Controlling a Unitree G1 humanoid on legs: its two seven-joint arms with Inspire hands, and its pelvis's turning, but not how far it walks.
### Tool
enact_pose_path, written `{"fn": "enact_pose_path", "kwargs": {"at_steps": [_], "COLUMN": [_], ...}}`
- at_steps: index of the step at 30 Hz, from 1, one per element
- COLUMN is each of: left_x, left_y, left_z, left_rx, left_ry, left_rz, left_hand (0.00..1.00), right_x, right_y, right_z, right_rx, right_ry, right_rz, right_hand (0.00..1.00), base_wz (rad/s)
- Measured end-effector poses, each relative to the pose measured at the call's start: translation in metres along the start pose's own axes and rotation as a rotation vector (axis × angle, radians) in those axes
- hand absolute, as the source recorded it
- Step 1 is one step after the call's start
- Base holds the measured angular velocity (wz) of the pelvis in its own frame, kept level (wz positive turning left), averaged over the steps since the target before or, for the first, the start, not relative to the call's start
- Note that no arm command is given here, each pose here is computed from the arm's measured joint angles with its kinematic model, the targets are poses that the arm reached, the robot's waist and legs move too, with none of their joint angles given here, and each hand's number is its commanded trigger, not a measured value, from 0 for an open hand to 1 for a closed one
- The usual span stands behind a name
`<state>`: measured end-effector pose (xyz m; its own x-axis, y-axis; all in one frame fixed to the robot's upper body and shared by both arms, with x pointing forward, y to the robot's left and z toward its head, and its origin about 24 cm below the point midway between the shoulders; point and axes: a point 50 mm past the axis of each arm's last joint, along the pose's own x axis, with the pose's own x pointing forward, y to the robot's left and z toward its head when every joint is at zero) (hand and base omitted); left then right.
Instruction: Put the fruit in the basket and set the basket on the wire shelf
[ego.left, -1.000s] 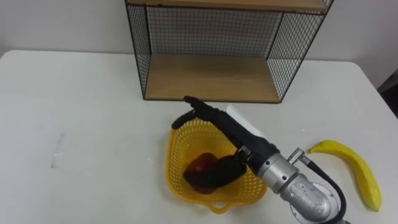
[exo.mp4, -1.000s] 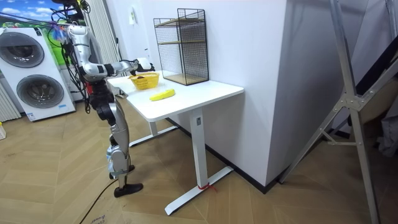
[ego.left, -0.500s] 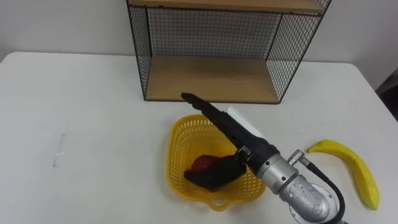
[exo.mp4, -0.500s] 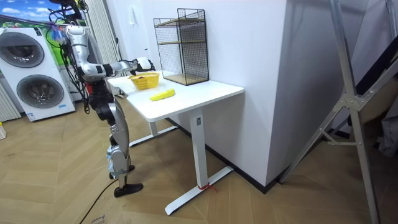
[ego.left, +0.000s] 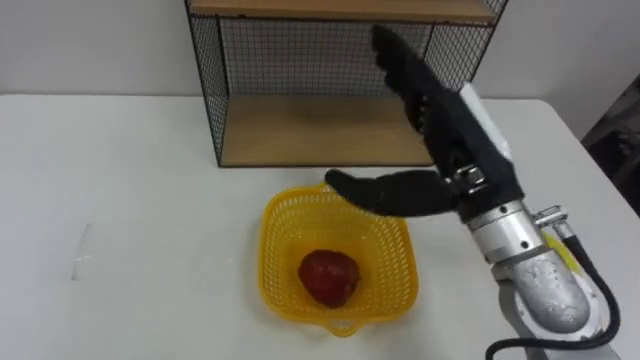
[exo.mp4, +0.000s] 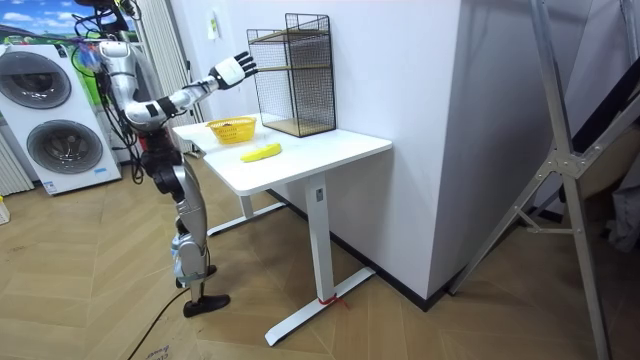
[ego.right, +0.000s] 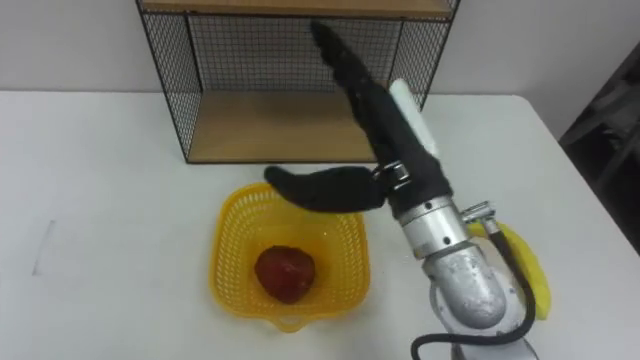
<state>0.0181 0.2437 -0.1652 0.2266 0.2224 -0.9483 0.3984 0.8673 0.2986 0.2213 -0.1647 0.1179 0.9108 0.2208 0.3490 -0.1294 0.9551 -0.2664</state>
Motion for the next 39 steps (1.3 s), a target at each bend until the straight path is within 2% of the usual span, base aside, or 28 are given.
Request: {"fn": "enact_pose_path", "kwargs": {"at_steps": [4, 11, 18, 20, 25, 32, 39], "left_x": [-0.002, -0.003, -0.003, -0.003, -0.004, -0.005, -0.005], "left_y": [-0.004, -0.003, 0.001, 0.004, 0.005, 0.008, 0.013], "left_z": [-0.010, -0.016, -0.014, -0.015, -0.021, -0.025, -0.024], "left_rx": [-0.016, -0.080, -0.105, -0.122, -0.136, -0.138, -0.153], "left_ry": [0.024, 0.050, 0.032, 0.033, 0.059, 0.093, 0.092], "left_rz": [-0.001, 0.014, 0.036, 0.050, 0.059, 0.058, 0.070], "left_hand": [0.00, 0.00, 0.00, 0.00, 0.00, 0.00, 0.00], "right_x": [-0.001, -0.002, -0.007, -0.010, -0.020, -0.036, -0.046], "right_y": [-0.021, -0.042, -0.063, -0.076, -0.089, -0.097, -0.097], "right_z": [0.004, 0.021, 0.014, 0.006, -0.021, -0.060, -0.081], "right_rx": [-0.043, -0.151, -0.206, -0.238, -0.253, -0.262, -0.240], "right_ry": [-0.025, -0.104, -0.072, -0.030, 0.103, 0.318, 0.445], "right_rz": [-0.135, -0.272, -0.421, -0.454, -0.509, -0.531, -0.497], "right_hand": [0.00, 0.00, 0.00, 0.00, 0.00, 0.00, 0.00], "base_wz": [-0.01, -0.04, 0.00, 0.00, 0.00, 0.00, 0.00]}}
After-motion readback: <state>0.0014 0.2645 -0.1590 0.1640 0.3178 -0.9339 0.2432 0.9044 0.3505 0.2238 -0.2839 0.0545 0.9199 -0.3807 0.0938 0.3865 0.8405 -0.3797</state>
